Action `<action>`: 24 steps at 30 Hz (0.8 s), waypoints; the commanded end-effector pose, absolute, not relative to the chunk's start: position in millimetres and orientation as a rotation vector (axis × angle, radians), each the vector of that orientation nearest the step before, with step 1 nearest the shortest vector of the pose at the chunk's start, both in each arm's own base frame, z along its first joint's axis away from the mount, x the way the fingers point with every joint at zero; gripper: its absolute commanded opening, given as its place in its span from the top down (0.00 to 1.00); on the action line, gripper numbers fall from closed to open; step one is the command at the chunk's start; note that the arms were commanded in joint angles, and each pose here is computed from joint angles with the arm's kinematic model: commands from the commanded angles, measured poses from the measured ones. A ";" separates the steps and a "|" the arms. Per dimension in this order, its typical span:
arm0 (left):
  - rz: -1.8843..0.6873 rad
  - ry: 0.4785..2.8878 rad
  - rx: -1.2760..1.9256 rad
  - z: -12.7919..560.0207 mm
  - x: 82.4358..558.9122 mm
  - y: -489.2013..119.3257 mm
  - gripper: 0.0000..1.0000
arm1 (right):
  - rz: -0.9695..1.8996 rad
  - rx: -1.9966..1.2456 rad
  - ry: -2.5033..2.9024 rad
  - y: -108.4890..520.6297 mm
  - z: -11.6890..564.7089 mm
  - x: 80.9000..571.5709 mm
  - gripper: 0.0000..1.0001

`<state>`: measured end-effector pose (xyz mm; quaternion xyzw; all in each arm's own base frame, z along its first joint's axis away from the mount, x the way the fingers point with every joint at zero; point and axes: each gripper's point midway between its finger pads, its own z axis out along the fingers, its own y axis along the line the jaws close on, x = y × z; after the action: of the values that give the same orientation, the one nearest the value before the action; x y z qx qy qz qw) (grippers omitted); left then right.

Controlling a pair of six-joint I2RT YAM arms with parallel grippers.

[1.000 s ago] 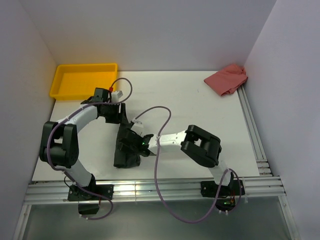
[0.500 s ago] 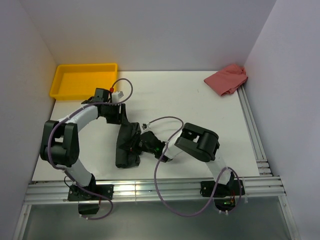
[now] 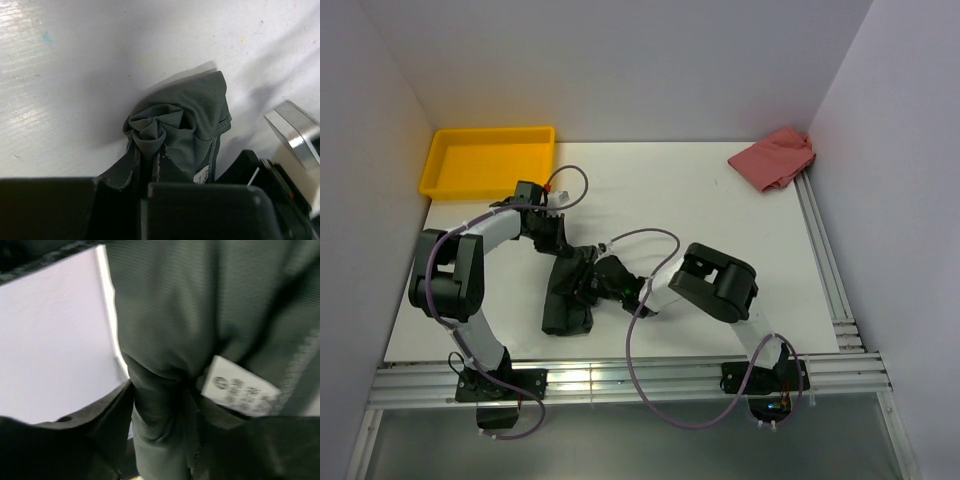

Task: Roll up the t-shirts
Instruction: Roll the tshirt

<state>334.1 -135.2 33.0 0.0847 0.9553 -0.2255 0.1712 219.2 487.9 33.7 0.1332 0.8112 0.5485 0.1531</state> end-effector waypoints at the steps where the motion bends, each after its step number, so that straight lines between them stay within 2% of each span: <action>1: -0.574 2.686 0.246 42.0 343.6 -130.5 1.00 | 1.104 0.344 2.524 460.5 -8.4 220.0 0.50; 6: -0.529 2.672 0.234 44.5 346.8 -126.5 1.00 | 0.774 0.313 2.579 438.9 -6.5 217.8 0.39; 12: -0.511 2.668 0.234 45.9 348.0 -125.6 1.00 | 0.504 0.276 2.573 426.8 12.9 214.7 0.35; 15: -0.510 2.664 0.235 47.0 348.5 -126.0 1.00 | 0.418 0.248 2.555 426.2 28.1 213.8 0.34; 24: -0.507 2.666 0.233 46.7 348.1 -126.1 1.00 | 0.403 0.211 2.488 439.1 69.6 212.6 0.33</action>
<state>337.1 -129.1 31.7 0.0800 0.9610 -0.1955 0.1783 210.9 452.3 46.6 0.0913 0.9404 0.1853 0.2700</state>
